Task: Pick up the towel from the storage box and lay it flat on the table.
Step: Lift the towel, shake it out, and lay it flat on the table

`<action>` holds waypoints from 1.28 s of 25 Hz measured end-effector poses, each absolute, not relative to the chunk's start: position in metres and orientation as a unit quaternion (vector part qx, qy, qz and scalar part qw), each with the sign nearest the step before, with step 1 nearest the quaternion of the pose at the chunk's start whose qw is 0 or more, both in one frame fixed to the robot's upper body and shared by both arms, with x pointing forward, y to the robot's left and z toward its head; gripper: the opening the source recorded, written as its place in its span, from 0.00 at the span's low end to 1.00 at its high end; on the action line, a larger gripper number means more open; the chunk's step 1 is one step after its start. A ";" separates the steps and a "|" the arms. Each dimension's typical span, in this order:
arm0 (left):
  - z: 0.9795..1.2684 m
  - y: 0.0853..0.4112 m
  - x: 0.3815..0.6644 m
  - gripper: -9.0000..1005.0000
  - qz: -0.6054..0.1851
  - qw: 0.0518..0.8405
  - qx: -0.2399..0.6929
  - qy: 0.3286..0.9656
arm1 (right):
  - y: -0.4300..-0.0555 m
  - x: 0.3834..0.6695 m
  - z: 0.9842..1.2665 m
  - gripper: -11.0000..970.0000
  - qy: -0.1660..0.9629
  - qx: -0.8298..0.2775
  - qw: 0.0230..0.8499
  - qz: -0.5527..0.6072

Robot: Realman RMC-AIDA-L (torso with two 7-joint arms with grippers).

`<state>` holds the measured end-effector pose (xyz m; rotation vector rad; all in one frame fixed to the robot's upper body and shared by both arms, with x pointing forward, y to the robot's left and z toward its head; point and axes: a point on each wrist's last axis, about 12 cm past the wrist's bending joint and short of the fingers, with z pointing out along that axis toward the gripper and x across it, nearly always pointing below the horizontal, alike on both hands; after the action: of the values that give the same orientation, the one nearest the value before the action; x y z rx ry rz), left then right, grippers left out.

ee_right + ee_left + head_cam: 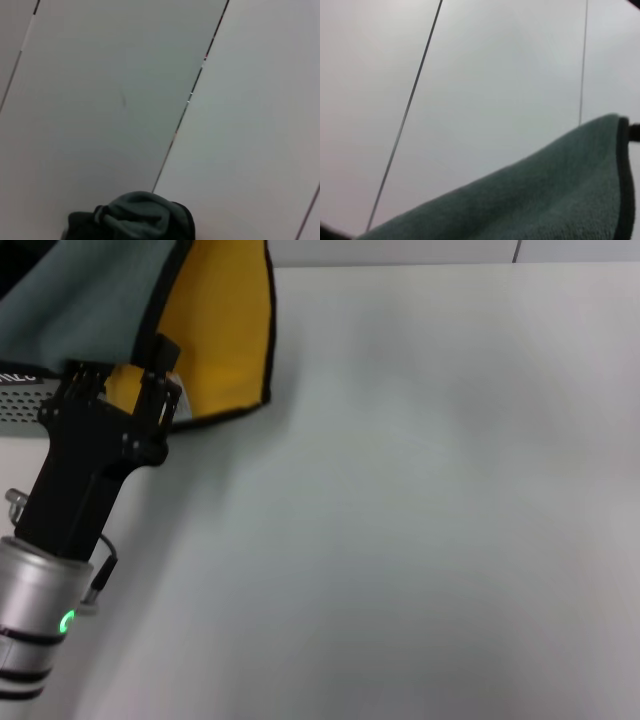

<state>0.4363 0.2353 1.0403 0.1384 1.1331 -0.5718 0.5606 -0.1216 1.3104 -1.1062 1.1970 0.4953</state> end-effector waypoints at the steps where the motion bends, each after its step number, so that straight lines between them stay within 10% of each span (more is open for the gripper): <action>1: 1.040 0.235 0.436 0.49 -0.267 0.803 0.065 0.529 | -0.124 0.561 1.310 0.03 0.531 -0.487 0.659 0.218; 32: 1.035 0.239 0.441 0.49 -0.302 0.770 0.117 0.550 | -0.125 0.560 1.303 0.03 0.537 -0.500 0.641 0.226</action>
<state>0.4410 0.2393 1.0353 0.2532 1.1922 -0.6561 0.5597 -0.1254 1.3027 -1.1397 1.2243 0.5164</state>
